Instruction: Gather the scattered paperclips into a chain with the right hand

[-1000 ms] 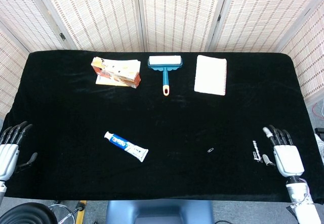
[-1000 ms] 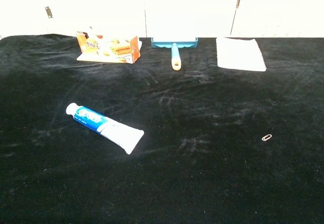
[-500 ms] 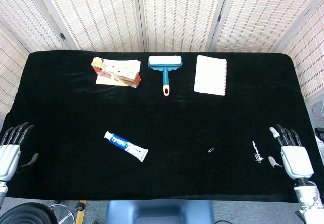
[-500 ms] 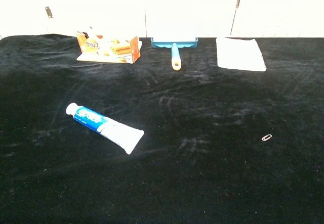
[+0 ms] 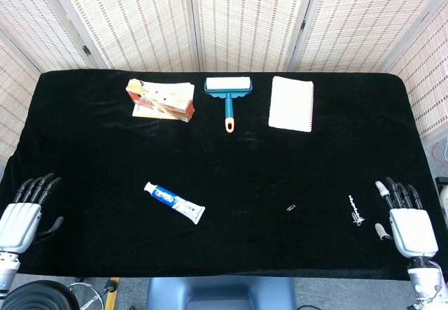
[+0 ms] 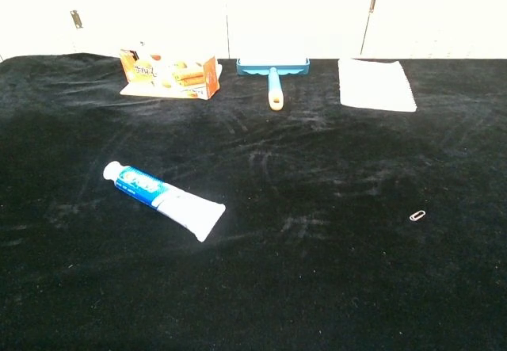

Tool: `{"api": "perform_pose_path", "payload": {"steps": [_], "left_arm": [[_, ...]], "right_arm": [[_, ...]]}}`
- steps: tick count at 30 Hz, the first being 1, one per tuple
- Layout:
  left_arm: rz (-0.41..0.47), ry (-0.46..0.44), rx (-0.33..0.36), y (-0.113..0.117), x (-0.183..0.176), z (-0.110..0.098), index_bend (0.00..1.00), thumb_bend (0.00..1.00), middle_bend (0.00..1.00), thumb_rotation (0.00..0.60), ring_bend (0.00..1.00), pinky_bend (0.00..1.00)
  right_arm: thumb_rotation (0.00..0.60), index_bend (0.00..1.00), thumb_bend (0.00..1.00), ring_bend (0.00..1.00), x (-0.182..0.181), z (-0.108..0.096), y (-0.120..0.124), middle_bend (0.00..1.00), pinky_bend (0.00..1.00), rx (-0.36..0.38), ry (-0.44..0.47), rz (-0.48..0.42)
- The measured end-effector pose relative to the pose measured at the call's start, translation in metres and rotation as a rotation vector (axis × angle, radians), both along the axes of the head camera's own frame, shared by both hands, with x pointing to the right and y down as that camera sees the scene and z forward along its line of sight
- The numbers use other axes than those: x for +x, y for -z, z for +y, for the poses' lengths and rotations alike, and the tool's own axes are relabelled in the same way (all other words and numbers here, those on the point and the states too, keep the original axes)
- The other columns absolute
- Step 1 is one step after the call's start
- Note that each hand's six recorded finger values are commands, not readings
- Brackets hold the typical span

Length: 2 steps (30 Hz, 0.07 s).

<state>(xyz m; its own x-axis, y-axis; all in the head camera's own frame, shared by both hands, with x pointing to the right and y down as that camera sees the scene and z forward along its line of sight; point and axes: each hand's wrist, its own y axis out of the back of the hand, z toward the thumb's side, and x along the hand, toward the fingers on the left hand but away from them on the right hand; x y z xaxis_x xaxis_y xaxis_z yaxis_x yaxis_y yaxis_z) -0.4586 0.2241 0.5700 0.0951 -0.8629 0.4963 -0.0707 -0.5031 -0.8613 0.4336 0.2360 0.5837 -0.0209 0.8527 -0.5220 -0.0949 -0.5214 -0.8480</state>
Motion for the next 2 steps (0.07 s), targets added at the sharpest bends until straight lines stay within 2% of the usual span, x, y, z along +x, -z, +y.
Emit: {"api": "perform_pose_path", "payload": {"steps": [2], "left_arm": [[-0.001,0.002,0.010,0.0022,-0.0001,0.0006,0.00,0.41,0.06,0.600,0.07,0.08]], "right_arm": [[0.600,0.00,0.31,0.00,-0.0029,0.0014,0.0025,0.00,0.00,0.006,0.014,-0.009]]}}
